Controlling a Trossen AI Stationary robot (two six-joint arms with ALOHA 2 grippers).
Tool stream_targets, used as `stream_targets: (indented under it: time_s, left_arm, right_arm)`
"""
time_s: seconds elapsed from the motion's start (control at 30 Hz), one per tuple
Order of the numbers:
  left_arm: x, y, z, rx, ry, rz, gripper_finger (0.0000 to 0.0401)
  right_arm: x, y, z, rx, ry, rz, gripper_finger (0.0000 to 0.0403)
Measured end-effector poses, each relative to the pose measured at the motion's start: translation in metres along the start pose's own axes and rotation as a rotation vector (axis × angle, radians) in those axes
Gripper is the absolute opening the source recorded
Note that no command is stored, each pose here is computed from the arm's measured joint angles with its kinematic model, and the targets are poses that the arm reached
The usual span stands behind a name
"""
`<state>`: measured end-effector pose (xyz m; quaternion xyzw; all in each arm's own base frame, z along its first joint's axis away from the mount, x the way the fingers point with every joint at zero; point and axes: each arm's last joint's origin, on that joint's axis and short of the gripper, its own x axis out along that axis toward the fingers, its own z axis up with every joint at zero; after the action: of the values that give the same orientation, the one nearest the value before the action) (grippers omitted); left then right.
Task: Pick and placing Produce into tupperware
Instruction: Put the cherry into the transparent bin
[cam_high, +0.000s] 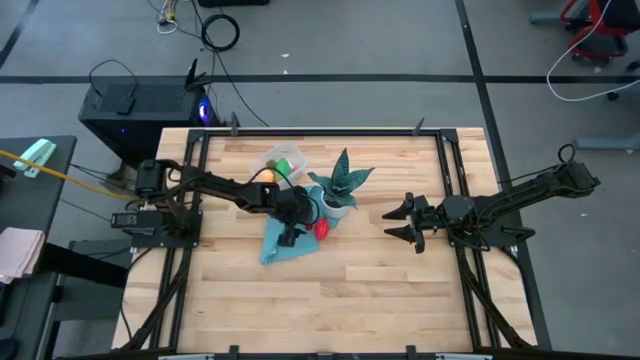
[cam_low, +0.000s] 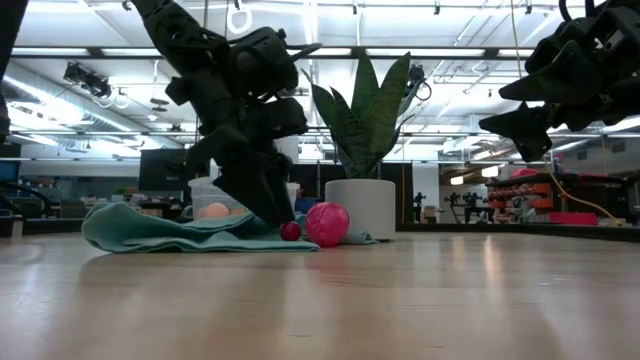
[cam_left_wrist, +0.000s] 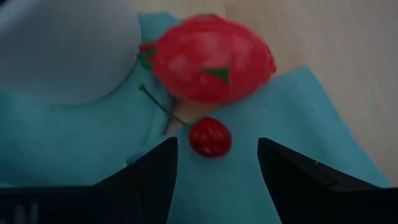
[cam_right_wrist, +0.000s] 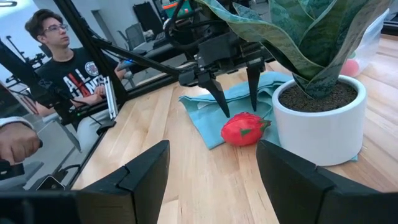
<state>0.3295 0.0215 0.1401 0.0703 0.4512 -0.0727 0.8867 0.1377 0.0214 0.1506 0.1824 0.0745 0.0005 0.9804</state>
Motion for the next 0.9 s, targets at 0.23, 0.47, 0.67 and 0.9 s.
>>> stream_targets:
  time_s: [0.23, 0.47, 0.67, 0.9]
  left_arm:
    - [0.0, 0.001, 0.003, -0.004, -0.026, 0.006, 0.0229]
    - [0.008, 0.001, 0.0, -0.017, -0.019, 0.004, 0.0228]
    - [0.015, 0.0, -0.005, -0.026, 0.01, -0.003, 0.0228]
    - [0.015, 0.0, -0.004, -0.025, 0.005, -0.002, 0.0229]
  right_arm:
    - [0.0, 0.0, 0.0, 0.0, 0.0, 0.001, 0.0246]
    - [0.0, 0.0, 0.0, 0.0, 0.0, 0.001, 0.0246]
    - [0.0, 0.0, 0.0, 0.0, 0.001, 0.0, 0.0246]
    - [0.0, 0.0, 0.0, 0.0, 0.001, 0.0, 0.0246]
